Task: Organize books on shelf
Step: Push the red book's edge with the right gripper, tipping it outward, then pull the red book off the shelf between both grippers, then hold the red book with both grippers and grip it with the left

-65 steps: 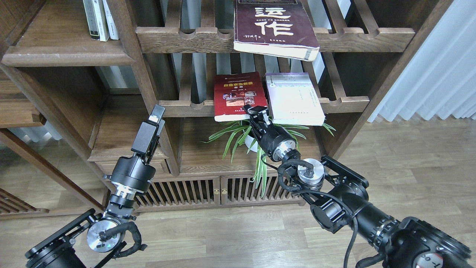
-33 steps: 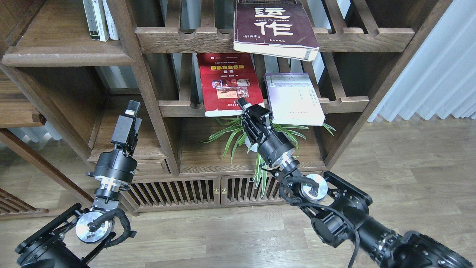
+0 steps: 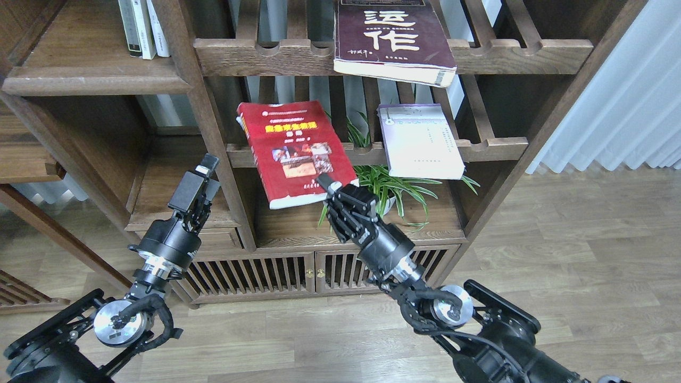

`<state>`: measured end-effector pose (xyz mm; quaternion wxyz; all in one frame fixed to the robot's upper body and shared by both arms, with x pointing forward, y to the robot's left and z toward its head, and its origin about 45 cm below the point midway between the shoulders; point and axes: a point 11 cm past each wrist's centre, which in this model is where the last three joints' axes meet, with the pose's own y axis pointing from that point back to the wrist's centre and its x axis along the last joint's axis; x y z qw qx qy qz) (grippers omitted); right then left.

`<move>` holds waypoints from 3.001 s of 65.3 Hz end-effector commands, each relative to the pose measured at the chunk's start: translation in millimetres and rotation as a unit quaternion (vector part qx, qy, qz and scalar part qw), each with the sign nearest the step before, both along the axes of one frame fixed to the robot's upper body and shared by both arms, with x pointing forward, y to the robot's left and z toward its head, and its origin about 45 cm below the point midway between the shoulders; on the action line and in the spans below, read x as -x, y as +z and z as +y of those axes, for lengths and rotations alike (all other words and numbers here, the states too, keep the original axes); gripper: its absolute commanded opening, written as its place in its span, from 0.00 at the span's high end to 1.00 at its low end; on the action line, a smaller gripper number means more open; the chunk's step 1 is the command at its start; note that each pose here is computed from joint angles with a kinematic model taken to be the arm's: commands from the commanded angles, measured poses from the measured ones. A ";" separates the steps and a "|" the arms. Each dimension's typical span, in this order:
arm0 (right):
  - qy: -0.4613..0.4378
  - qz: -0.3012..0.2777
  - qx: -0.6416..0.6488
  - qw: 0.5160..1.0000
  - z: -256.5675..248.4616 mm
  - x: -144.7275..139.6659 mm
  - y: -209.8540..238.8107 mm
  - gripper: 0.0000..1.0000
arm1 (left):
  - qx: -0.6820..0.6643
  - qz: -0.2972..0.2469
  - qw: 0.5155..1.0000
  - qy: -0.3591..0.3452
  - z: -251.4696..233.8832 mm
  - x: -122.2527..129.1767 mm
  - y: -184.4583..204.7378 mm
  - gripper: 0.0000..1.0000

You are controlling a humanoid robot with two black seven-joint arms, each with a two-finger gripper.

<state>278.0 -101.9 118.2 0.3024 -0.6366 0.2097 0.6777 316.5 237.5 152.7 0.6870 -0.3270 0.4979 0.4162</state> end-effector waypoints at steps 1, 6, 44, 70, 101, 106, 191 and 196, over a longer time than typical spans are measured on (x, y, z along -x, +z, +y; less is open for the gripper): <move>0.006 0.007 0.003 1.000 -1.8 6.3 -5.5 0.96 | 0.009 0.003 1.000 -0.005 3.6 3.0 7.6 0.01; 0.021 0.009 0.002 1.000 0.7 11.5 -7.4 0.96 | 0.006 0.007 1.000 -0.011 3.2 6.1 5.8 0.01; 0.062 0.003 0.005 0.998 11.1 21.8 -8.1 0.96 | -0.012 0.045 0.995 -0.088 -25.9 27.8 -14.8 0.01; 0.083 0.002 0.006 0.996 13.7 28.0 -9.6 0.96 | -0.011 0.053 0.994 -0.100 -32.4 34.5 -19.6 0.03; 0.094 0.001 0.014 0.996 16.0 33.2 -12.9 0.95 | -0.008 0.048 0.993 -0.108 -38.8 35.2 -17.2 0.22; 0.094 0.001 0.014 0.996 16.0 33.2 -12.9 0.95 | -0.009 0.048 0.993 -0.107 -38.1 35.0 -17.2 0.29; 0.089 0.008 0.027 0.996 18.2 41.3 -22.6 0.37 | -0.023 0.055 0.992 -0.110 -36.9 43.7 -27.6 0.90; 0.077 0.011 0.030 0.997 15.8 40.0 -24.8 0.36 | -0.024 0.055 0.992 -0.109 -35.8 43.2 -27.7 0.90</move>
